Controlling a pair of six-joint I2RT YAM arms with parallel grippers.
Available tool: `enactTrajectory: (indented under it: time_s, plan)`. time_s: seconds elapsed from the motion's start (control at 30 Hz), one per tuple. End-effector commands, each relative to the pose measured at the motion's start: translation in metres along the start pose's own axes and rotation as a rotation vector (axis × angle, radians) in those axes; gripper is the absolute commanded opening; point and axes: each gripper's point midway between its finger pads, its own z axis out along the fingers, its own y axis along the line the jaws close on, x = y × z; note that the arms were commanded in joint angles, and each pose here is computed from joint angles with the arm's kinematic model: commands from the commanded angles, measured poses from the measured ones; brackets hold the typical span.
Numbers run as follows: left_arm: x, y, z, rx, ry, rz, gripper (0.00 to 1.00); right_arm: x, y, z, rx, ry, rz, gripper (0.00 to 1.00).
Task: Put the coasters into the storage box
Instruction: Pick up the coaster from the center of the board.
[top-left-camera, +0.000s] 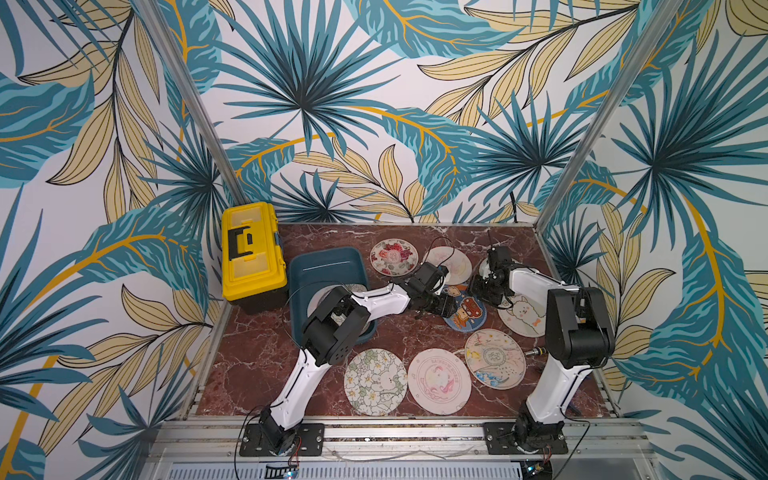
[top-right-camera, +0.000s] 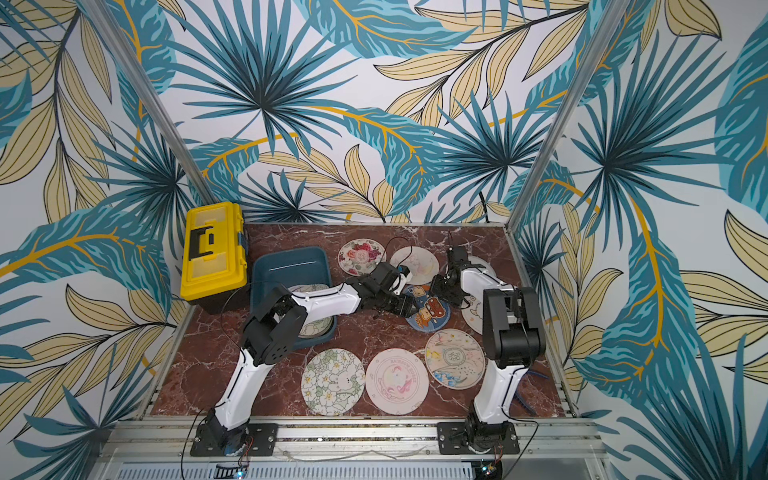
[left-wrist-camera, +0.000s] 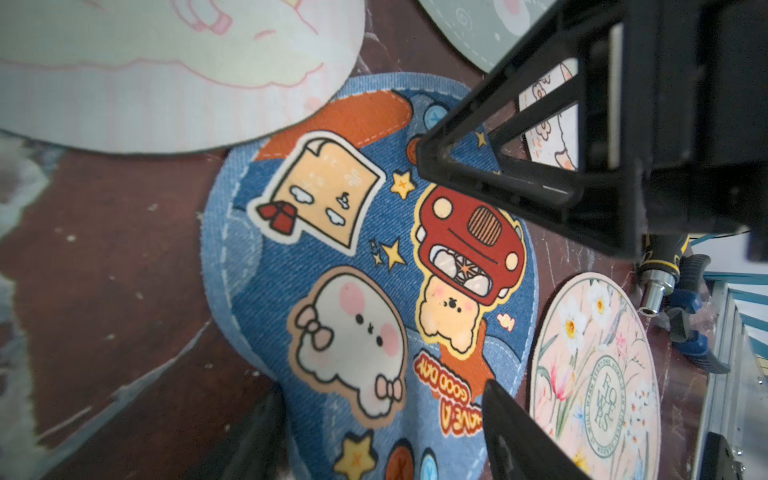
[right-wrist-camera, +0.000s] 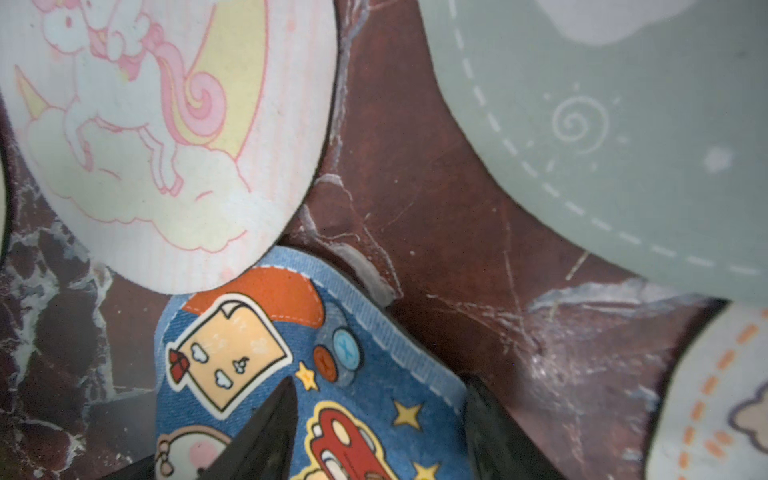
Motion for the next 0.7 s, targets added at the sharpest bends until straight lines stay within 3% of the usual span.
enactTrajectory:
  time_s: [0.0,0.1,0.2,0.43,0.67]
  plan:
    - [0.012,-0.003,0.011,0.017,0.051,-0.005,0.61,0.02,-0.001,0.008,-0.01,0.064,0.017,0.63]
    - [0.009,-0.003,0.009,0.014,0.043,-0.001,0.42,0.02,-0.001,0.008,-0.009,0.064,0.016,0.63]
    - [0.006,-0.004,0.004,0.001,0.028,0.012,0.33,0.02,-0.002,0.008,-0.009,0.064,0.017,0.63]
    - [-0.002,-0.007,-0.009,-0.037,-0.012,0.051,0.02,0.02,0.001,0.006,-0.024,0.062,0.017,0.63]
    - [-0.017,-0.017,-0.042,-0.101,-0.091,0.125,0.0,0.014,0.006,-0.007,-0.036,0.034,0.008,0.63]
